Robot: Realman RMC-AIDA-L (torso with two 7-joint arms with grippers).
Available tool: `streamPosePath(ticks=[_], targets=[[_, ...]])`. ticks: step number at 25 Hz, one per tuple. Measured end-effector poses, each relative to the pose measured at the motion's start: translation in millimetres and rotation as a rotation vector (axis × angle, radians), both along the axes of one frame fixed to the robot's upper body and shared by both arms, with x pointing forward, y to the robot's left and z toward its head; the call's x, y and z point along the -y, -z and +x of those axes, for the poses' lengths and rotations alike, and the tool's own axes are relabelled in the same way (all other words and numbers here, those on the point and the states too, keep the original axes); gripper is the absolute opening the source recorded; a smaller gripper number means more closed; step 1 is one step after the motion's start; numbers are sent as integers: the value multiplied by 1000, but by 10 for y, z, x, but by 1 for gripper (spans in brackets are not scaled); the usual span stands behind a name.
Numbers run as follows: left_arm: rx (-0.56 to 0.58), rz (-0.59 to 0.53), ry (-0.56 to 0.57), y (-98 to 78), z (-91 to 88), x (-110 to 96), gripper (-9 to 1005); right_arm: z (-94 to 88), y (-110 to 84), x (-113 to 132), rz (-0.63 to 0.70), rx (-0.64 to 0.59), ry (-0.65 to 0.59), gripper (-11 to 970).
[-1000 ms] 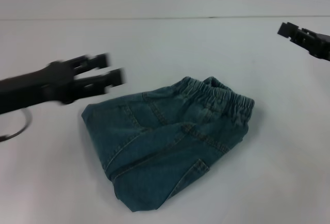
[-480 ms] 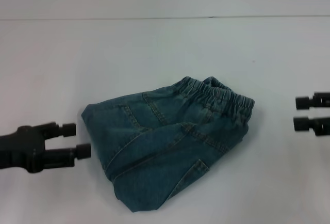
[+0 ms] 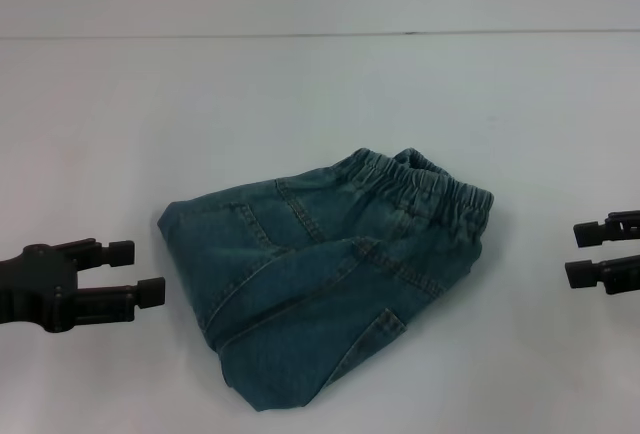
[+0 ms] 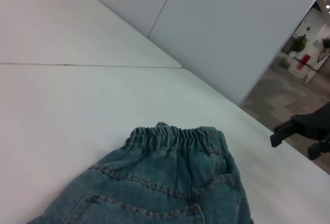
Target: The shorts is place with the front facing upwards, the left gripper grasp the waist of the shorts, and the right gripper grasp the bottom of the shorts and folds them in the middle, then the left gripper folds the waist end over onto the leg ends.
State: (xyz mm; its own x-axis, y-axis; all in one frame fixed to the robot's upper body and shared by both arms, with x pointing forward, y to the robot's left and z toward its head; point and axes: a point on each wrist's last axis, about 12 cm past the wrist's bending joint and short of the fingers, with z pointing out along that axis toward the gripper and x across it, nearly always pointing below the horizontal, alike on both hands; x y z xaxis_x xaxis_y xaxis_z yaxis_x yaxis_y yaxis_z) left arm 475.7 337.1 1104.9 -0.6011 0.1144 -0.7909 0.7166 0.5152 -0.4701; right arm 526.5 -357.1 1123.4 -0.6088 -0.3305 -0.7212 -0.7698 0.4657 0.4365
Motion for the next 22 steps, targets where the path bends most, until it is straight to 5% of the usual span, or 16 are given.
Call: streamPosePath(ticks=[22], targets=[[-52, 47, 0, -37, -18, -44, 904, 8, 11, -48, 11, 7, -3, 844]])
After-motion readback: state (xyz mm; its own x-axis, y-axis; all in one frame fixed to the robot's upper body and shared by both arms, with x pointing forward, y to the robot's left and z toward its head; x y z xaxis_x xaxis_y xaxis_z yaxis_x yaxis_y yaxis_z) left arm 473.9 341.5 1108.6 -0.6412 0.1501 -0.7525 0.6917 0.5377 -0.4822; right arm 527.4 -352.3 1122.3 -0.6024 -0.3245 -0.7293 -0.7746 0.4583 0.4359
